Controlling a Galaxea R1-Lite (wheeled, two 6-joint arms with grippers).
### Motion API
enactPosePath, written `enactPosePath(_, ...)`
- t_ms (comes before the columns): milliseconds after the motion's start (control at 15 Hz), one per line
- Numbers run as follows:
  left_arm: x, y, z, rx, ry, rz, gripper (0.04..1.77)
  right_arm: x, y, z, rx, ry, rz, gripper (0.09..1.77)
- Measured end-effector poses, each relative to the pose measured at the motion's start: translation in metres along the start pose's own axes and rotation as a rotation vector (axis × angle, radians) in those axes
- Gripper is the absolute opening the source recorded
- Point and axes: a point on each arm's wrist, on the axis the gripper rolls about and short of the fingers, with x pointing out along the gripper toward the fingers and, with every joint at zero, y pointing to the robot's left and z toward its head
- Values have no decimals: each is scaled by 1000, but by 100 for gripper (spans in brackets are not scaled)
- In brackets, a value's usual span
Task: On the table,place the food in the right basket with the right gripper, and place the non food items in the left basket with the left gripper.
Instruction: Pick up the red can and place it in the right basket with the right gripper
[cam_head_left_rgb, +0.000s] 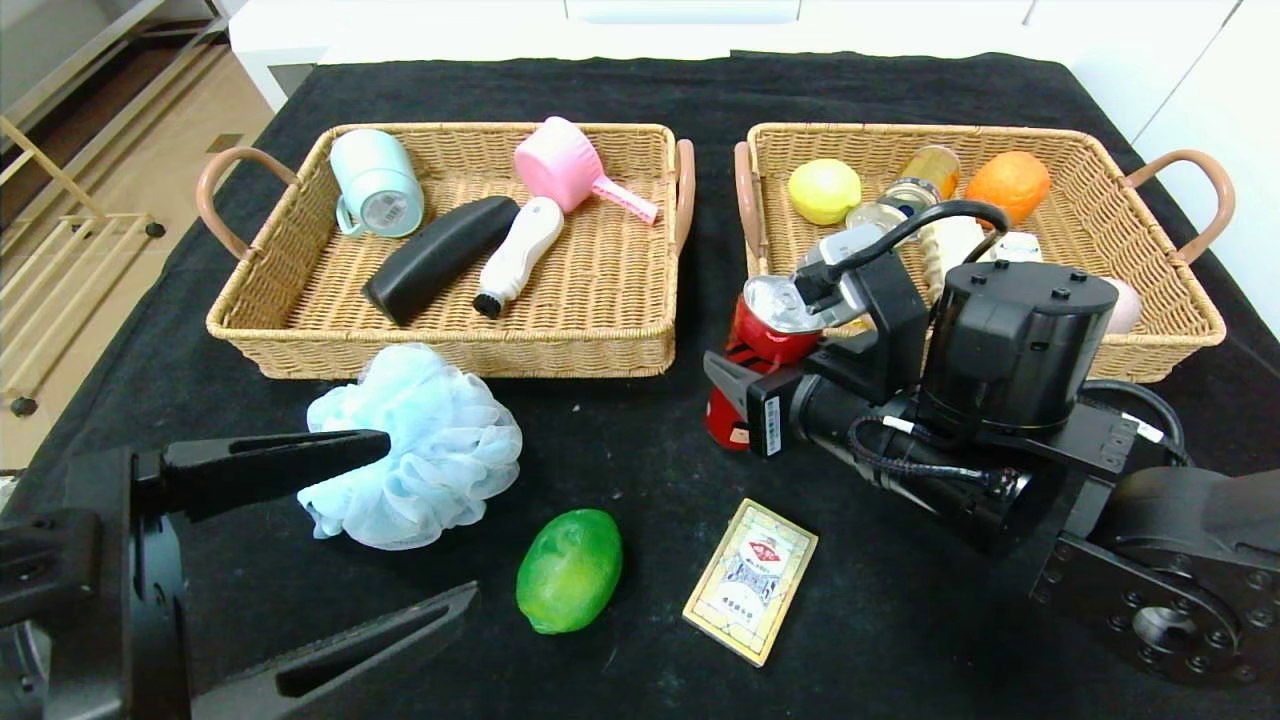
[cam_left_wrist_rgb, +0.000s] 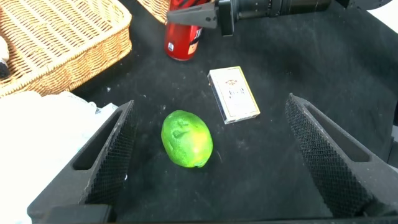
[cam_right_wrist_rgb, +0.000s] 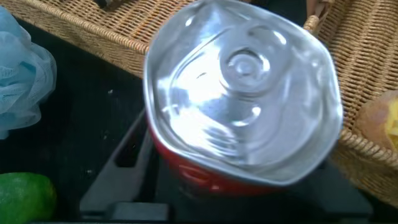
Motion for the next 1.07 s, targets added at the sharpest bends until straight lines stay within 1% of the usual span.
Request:
enactPosePath(133,0,0,0,0,0,0,172,0,0,0,0,0,0,103)
enactPosePath(800,0,0,0,0,-2,0,172,0,0,-1,-3,6,2,102)
enactPosePath(1067,1,0,0,1,-3,-1,172,-9,-3,7,-3,8,-1,102)
